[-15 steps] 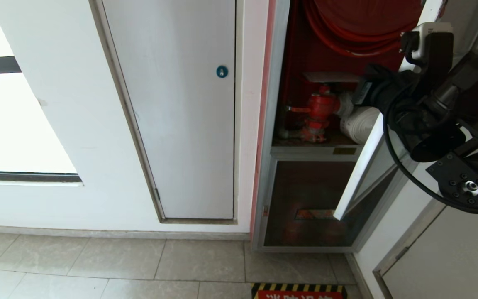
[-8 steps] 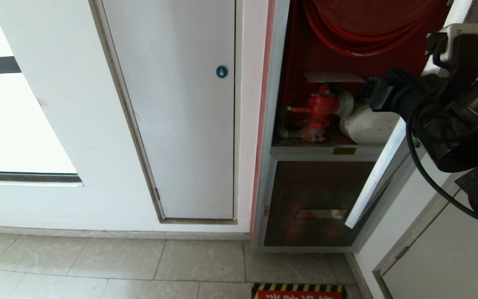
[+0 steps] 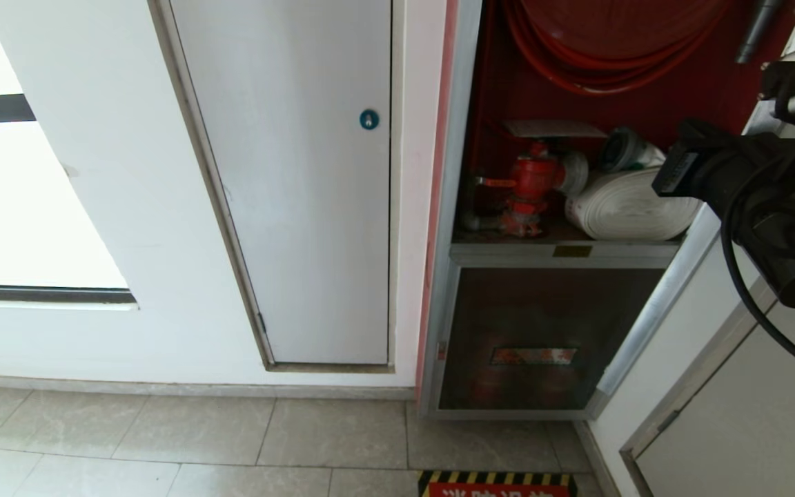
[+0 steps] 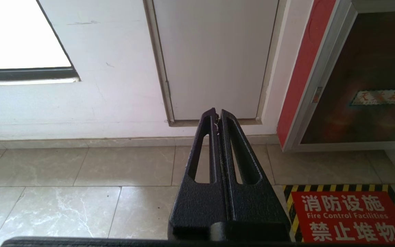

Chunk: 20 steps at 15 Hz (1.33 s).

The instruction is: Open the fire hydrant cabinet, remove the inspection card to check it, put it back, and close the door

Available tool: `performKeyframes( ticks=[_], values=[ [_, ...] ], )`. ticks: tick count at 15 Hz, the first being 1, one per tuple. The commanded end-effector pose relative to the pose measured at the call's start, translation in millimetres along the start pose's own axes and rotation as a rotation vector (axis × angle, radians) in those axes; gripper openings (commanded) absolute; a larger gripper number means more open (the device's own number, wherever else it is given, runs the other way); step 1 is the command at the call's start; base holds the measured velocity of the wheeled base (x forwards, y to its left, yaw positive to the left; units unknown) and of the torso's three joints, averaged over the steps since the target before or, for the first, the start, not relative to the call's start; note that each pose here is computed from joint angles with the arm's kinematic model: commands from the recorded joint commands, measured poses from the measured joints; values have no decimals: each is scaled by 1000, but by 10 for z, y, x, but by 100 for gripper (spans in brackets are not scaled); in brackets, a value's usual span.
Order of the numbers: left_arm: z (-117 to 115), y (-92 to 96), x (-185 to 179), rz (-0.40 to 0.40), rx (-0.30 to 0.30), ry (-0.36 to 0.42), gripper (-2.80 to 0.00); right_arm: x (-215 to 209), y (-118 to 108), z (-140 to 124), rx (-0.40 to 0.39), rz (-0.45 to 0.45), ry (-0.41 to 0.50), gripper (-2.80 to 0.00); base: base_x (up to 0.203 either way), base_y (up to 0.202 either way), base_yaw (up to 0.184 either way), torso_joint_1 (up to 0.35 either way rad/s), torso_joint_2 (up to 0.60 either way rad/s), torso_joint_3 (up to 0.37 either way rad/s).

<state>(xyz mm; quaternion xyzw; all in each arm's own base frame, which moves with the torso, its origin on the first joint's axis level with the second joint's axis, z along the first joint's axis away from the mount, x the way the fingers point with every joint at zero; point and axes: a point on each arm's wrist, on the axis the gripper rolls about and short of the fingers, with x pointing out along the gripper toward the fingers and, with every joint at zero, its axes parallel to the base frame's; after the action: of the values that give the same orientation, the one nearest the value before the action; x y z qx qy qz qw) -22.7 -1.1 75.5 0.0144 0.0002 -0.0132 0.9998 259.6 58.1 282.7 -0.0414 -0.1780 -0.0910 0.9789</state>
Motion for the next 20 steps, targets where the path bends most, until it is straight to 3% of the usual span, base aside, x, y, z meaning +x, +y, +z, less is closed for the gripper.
performKeyframes(
  ticks=[1, 20],
  values=[
    [-3, 0, 1, 0, 0, 2, -280, -76, -70, 41, 1, -14, -9, -280, 0, 0, 0, 0, 0, 0],
    [-4, 0, 2, 0, 0, 2, -280, -521, -650, -86, 90, -184, 40, -280, 0, 0, 0, 0, 0, 0]
  ],
)
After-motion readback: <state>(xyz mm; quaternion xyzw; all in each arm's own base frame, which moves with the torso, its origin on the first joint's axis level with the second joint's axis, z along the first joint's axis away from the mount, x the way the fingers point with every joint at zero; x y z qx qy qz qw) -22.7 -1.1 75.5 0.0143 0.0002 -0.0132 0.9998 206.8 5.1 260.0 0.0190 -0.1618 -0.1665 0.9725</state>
